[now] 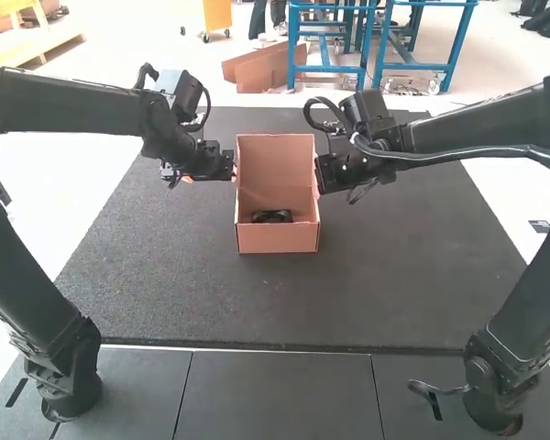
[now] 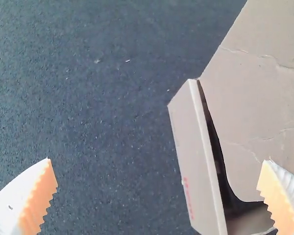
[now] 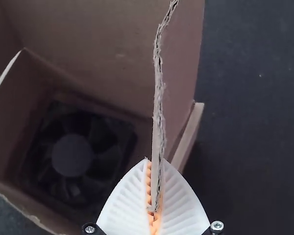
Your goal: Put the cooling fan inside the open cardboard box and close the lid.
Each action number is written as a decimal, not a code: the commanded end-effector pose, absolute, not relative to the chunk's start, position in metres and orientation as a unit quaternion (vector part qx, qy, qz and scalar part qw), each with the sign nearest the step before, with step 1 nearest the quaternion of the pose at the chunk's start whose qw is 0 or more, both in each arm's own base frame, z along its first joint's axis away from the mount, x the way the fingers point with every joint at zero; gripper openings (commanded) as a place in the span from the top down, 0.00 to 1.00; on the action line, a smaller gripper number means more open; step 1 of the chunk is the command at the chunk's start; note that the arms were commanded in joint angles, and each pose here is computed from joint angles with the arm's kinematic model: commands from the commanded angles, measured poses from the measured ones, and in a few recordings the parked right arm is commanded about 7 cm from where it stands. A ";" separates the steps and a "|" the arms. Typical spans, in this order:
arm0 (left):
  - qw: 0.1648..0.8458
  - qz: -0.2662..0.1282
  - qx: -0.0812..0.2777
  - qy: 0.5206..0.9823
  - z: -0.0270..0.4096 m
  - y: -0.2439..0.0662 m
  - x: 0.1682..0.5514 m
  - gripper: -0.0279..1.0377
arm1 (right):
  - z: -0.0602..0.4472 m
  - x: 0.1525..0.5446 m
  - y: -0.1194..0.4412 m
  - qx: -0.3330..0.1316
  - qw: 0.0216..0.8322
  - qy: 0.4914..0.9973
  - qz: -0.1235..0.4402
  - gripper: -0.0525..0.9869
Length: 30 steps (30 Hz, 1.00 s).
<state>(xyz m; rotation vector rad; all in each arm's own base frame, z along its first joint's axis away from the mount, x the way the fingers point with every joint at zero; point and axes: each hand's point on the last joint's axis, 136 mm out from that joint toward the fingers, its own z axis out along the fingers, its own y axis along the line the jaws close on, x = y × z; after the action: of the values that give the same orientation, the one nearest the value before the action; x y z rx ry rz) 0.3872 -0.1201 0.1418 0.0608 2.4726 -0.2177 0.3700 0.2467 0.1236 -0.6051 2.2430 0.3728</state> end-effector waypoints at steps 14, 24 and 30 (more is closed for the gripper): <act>0.342 -0.102 0.036 0.933 0.160 -0.129 0.382 0.06 | 0.121 0.343 0.272 -0.255 0.380 0.867 0.197 0.97; 0.328 -0.119 0.054 0.936 0.150 -0.139 0.364 0.06 | 0.105 0.332 0.274 -0.256 0.372 0.869 0.200 0.97; 0.319 -0.129 0.067 0.937 0.145 -0.146 0.352 0.06 | 0.093 0.329 0.268 -0.255 0.365 0.876 0.186 0.97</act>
<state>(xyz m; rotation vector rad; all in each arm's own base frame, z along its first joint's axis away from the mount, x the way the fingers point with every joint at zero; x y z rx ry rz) 0.3562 -0.1372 0.1330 0.1391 2.4966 -0.2924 0.3386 0.2581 0.0873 -0.6305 2.2711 0.4400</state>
